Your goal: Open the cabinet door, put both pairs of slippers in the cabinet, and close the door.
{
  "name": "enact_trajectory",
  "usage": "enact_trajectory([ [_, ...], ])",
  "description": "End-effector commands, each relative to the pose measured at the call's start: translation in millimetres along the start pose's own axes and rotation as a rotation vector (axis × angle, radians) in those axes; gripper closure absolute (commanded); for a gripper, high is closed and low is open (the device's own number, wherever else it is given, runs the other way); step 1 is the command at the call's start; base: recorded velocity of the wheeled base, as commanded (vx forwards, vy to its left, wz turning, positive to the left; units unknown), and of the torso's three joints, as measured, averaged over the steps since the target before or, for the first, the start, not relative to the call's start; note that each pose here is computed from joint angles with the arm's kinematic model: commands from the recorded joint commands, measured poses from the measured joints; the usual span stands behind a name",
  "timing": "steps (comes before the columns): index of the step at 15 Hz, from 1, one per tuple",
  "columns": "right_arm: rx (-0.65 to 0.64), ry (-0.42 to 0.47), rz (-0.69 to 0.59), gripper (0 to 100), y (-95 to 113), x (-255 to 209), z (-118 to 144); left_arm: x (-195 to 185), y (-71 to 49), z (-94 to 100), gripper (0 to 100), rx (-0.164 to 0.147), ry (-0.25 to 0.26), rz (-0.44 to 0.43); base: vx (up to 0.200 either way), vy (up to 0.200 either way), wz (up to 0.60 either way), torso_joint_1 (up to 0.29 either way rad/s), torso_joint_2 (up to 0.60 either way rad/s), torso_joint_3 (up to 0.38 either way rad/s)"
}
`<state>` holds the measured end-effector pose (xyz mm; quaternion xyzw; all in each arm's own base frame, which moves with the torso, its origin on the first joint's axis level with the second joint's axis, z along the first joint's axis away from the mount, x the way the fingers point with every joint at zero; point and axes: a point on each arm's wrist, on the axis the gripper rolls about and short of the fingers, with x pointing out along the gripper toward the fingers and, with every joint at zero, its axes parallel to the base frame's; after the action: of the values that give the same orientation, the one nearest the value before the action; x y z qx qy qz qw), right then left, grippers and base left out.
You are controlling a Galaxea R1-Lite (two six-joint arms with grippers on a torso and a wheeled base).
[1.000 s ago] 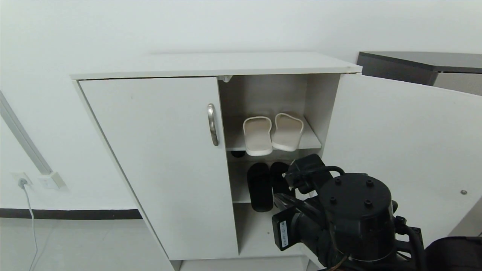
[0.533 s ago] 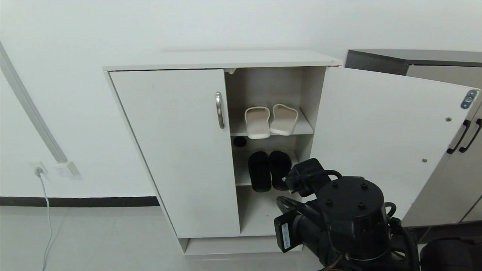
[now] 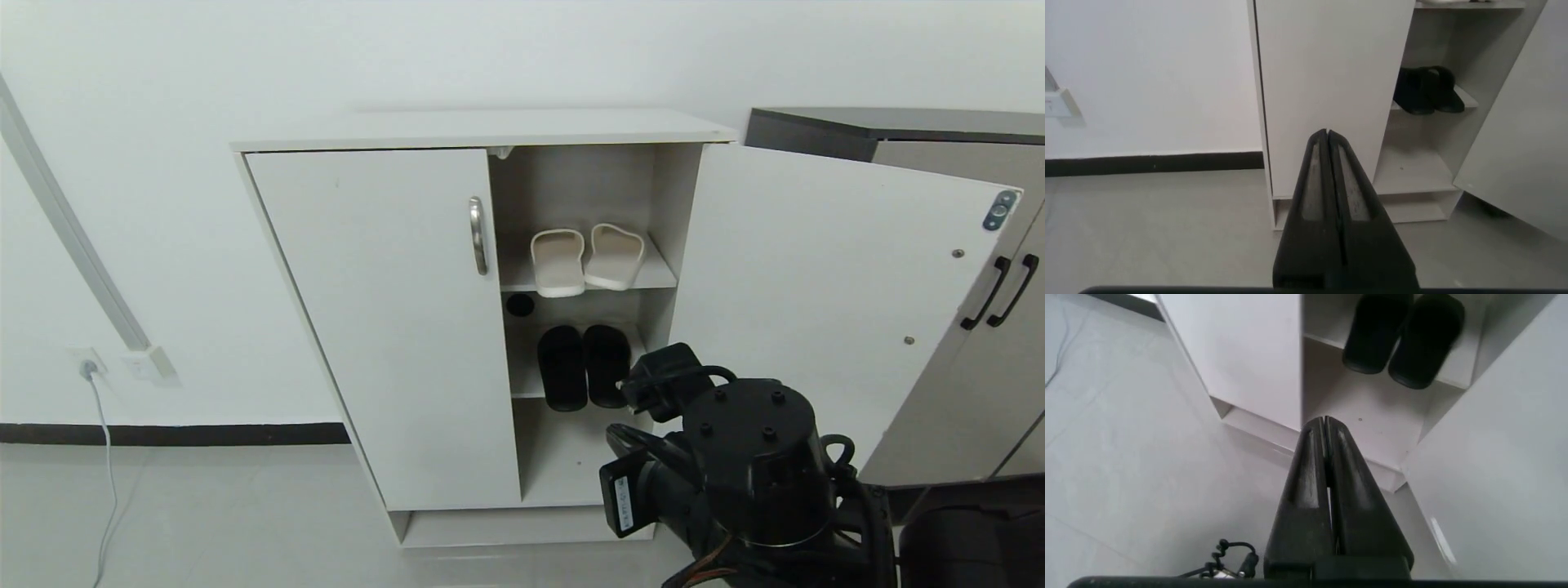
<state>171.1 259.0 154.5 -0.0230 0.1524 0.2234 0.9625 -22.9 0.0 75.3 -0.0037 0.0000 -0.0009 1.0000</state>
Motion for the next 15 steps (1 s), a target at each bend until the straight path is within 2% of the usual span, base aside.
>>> enact_trajectory([
  [1,-0.004,0.006,0.0,100,0.4,0.9,-2.1,0.1,0.0,0.0,100,0.0,0.002,0.0,0.0,0.0,0.0,0.0,0.0,0.0],
  [9,-0.01,0.015,-0.011,100,-2.5,1.7,-4.3,0.1,0.0,0.0,100,0.0,0.002,0.0,0.0,0.0,0.0,0.0,0.0,0.0],
  [15,-0.007,0.017,-0.022,100,-5.4,3.5,-4.6,0.1,0.0,0.0,100,0.0,0.002,0.0,0.0,0.0,0.0,0.028,-0.34,-0.3],
])
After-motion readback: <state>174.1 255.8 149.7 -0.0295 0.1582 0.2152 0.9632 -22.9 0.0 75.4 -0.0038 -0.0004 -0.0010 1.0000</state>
